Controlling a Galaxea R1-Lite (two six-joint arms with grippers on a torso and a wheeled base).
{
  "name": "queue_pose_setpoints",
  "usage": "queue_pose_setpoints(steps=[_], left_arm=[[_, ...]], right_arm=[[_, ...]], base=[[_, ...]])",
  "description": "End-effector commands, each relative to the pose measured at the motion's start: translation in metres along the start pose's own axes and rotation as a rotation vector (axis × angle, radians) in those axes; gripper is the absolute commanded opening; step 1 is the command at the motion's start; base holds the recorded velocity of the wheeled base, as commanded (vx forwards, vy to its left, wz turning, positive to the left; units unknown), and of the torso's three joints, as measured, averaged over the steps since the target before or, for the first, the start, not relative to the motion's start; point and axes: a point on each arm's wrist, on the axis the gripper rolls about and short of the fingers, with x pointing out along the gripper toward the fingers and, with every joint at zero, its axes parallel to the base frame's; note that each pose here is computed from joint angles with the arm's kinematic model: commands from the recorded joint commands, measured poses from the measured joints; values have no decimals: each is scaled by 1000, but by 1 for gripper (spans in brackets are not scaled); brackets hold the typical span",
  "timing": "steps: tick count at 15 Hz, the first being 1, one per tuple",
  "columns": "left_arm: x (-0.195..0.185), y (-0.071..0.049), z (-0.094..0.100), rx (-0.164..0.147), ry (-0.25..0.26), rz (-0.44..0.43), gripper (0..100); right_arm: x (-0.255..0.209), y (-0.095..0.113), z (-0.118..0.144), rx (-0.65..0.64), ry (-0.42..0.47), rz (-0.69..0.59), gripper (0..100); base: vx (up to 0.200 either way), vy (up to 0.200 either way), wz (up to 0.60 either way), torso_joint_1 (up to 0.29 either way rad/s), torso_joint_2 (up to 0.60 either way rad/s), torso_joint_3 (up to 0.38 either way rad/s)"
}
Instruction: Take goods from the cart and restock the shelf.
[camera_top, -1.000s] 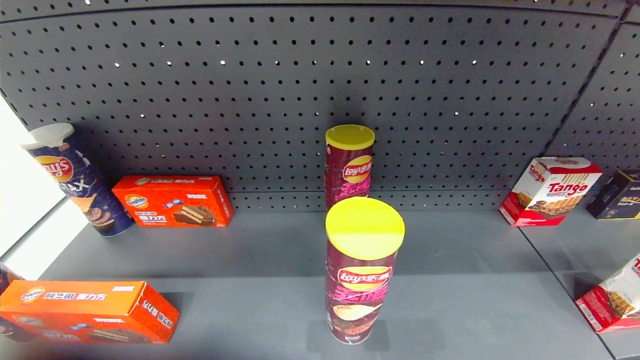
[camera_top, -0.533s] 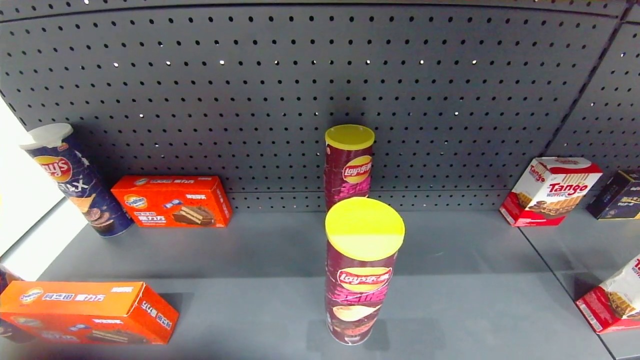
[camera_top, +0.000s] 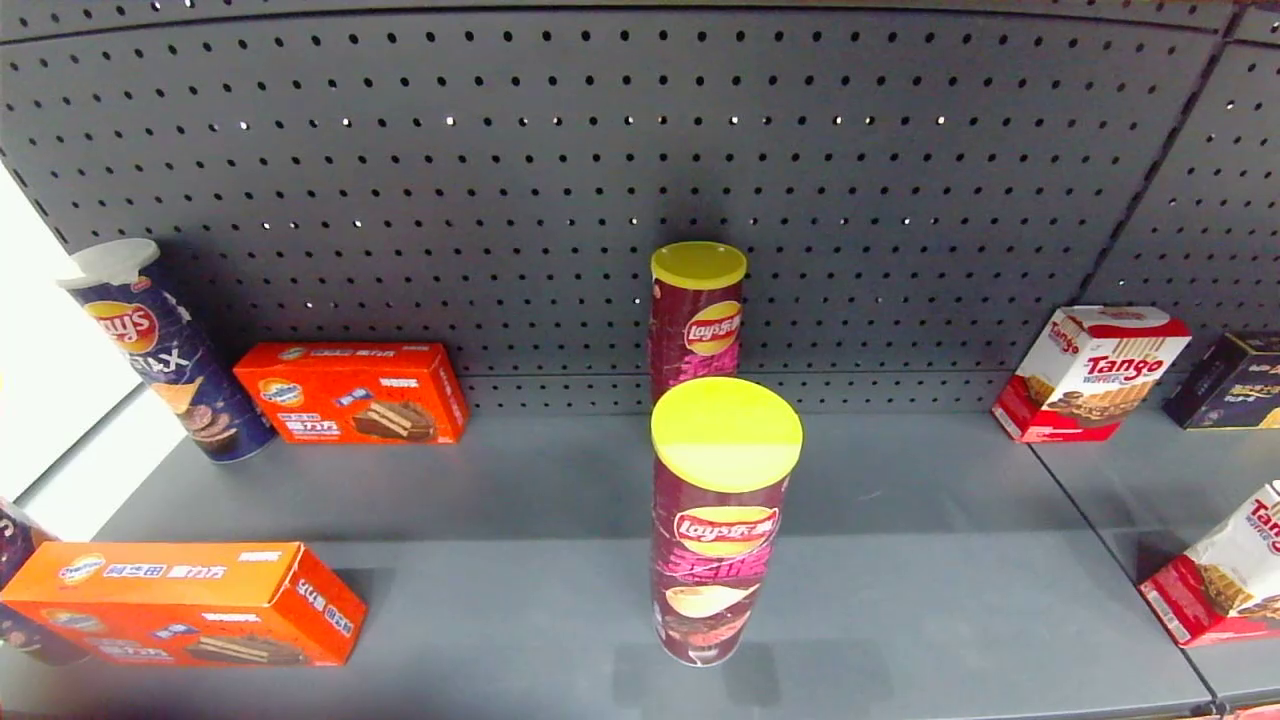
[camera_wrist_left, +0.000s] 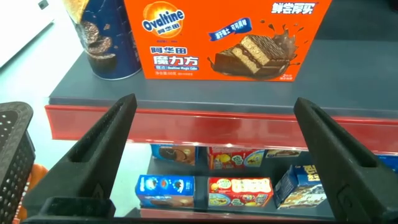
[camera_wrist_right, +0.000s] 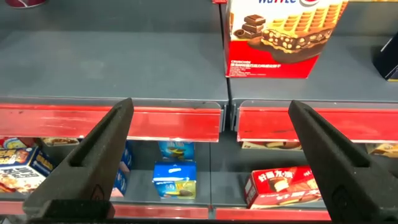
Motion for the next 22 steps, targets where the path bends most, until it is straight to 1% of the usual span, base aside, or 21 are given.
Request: queue_pose_setpoints(steps=[1,22], left_arm=[[0,0,0,-1,-1,-1,100],[0,0,0,-1,-1,1,100]], right_arm=[[0,0,0,0,1,1,100],[0,0,0,2,1,-1,100]], base=[[0,0,0,0,0,0],[0,0,0,0,0,0]])
